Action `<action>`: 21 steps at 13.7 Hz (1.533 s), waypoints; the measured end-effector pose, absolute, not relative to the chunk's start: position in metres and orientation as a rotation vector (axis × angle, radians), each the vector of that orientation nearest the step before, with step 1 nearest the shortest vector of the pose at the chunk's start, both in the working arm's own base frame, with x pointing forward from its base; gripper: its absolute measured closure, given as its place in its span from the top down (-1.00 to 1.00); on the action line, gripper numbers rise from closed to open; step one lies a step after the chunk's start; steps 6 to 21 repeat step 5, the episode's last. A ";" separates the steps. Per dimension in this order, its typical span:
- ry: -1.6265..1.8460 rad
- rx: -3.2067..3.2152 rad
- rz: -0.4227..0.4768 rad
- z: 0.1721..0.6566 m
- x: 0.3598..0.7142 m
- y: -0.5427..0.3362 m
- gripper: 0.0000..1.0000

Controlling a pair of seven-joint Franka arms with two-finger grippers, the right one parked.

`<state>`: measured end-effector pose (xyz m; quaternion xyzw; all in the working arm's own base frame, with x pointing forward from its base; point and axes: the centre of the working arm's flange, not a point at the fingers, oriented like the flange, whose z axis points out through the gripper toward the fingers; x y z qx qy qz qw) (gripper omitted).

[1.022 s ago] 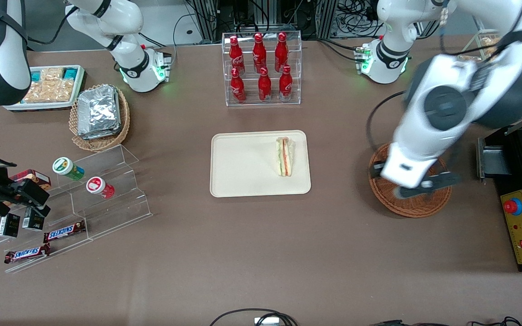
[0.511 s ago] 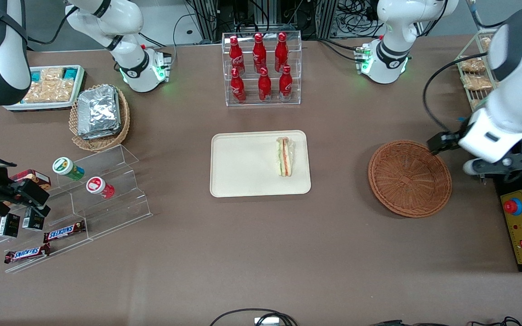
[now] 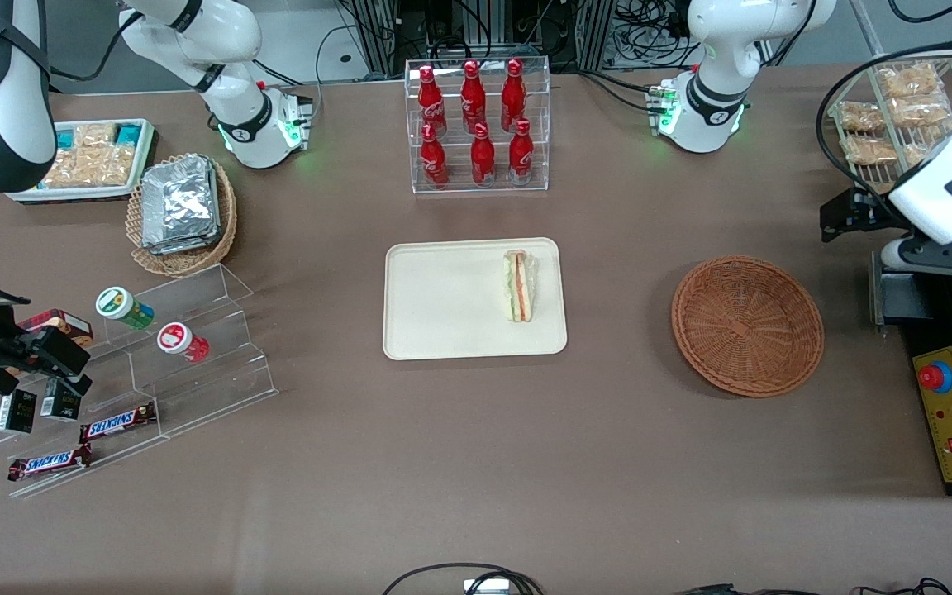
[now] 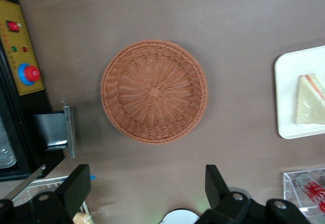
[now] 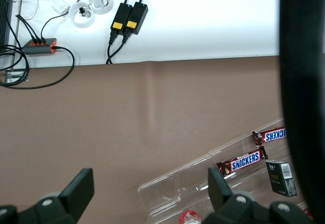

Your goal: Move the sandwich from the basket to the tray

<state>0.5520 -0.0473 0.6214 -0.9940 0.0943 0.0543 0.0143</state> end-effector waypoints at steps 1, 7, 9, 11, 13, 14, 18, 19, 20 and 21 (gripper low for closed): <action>0.302 -3.099 0.163 0.624 0.550 -0.048 1.00; 0.313 -3.102 0.162 0.625 0.549 -0.049 1.00; 0.313 -3.102 0.162 0.625 0.549 -0.049 1.00; 0.313 -3.102 0.162 0.625 0.549 -0.049 1.00; 0.313 -3.102 0.162 0.625 0.549 -0.049 1.00; 0.313 -3.102 0.162 0.625 0.549 -0.049 1.00; 0.313 -3.102 0.162 0.625 0.549 -0.049 1.00; 0.313 -3.102 0.162 0.625 0.549 -0.049 1.00; 0.313 -3.102 0.162 0.625 0.549 -0.049 1.00; 0.313 -3.102 0.162 0.625 0.549 -0.049 1.00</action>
